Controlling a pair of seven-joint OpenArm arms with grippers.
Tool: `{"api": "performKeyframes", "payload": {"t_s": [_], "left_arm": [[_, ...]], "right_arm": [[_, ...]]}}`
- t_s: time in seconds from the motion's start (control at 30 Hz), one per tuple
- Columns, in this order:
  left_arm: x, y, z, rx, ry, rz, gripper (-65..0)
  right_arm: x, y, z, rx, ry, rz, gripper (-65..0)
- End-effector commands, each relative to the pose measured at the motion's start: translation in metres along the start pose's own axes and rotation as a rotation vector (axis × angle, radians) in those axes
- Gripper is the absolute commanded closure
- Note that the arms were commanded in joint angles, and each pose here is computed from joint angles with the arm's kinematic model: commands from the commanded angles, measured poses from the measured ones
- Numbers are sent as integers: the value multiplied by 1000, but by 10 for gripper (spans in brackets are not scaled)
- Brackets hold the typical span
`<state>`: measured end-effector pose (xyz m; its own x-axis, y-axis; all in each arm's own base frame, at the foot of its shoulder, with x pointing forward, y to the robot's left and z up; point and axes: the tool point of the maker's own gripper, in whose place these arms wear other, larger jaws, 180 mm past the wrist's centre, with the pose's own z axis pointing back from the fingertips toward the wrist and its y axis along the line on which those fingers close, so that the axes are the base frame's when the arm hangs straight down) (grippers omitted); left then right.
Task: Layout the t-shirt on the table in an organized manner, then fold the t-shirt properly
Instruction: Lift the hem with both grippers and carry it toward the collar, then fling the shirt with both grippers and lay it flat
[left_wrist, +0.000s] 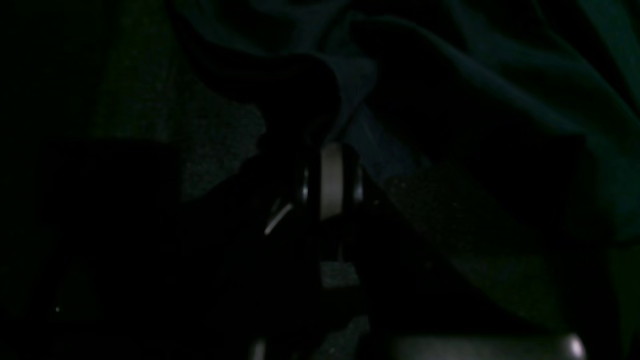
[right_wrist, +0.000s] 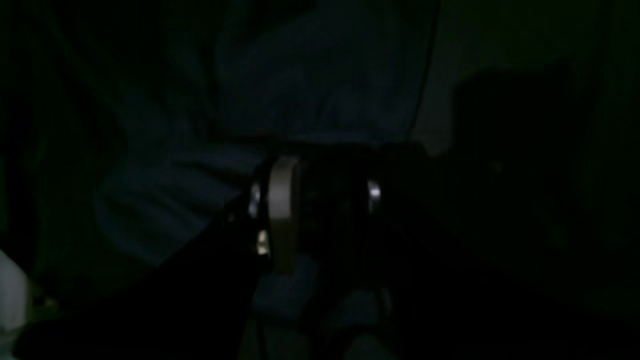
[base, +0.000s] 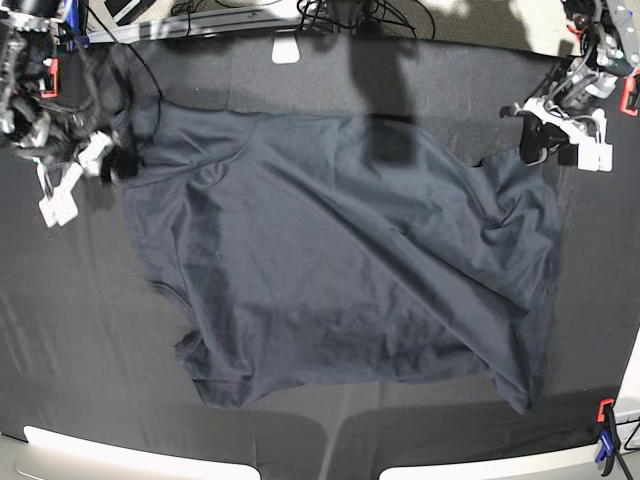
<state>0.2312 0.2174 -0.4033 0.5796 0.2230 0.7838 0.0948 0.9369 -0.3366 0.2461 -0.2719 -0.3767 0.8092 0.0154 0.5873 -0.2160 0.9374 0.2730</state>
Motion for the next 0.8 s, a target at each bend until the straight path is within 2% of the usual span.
{"api": "performKeyframes", "payload": {"t_s": [0.0,0.13,0.2,0.23,0.3,0.43,0.6,0.77], "left_arm": [[15,0,1,-10,-48,-14,0],[15,0,1,-10,-48,-14,0],[15,0,2,-10,-48,-15,0],[15,0,2,-10,-47,-17,0],[16,2,2,-8,-46,-22,0],[19,8,7,-7,-40,-42,0],[25,12,34,-52,-61,-10,0],[20,18,62,-17,6,-67,0]], "right_arm": [[14,-1,5,-3,-42,27,-171],[1,11,-4,27,-5,-3,-171],[-1,19,-10,49,-18,-24,-170],[0,23,-13,59,-32,-35,-142],[1,29,-17,73,-54,-50,-14],[-4,31,-16,72,-45,-53,0],[-15,15,16,-20,-48,-46,0],[-33,-10,59,-148,-26,-64,0]]}}
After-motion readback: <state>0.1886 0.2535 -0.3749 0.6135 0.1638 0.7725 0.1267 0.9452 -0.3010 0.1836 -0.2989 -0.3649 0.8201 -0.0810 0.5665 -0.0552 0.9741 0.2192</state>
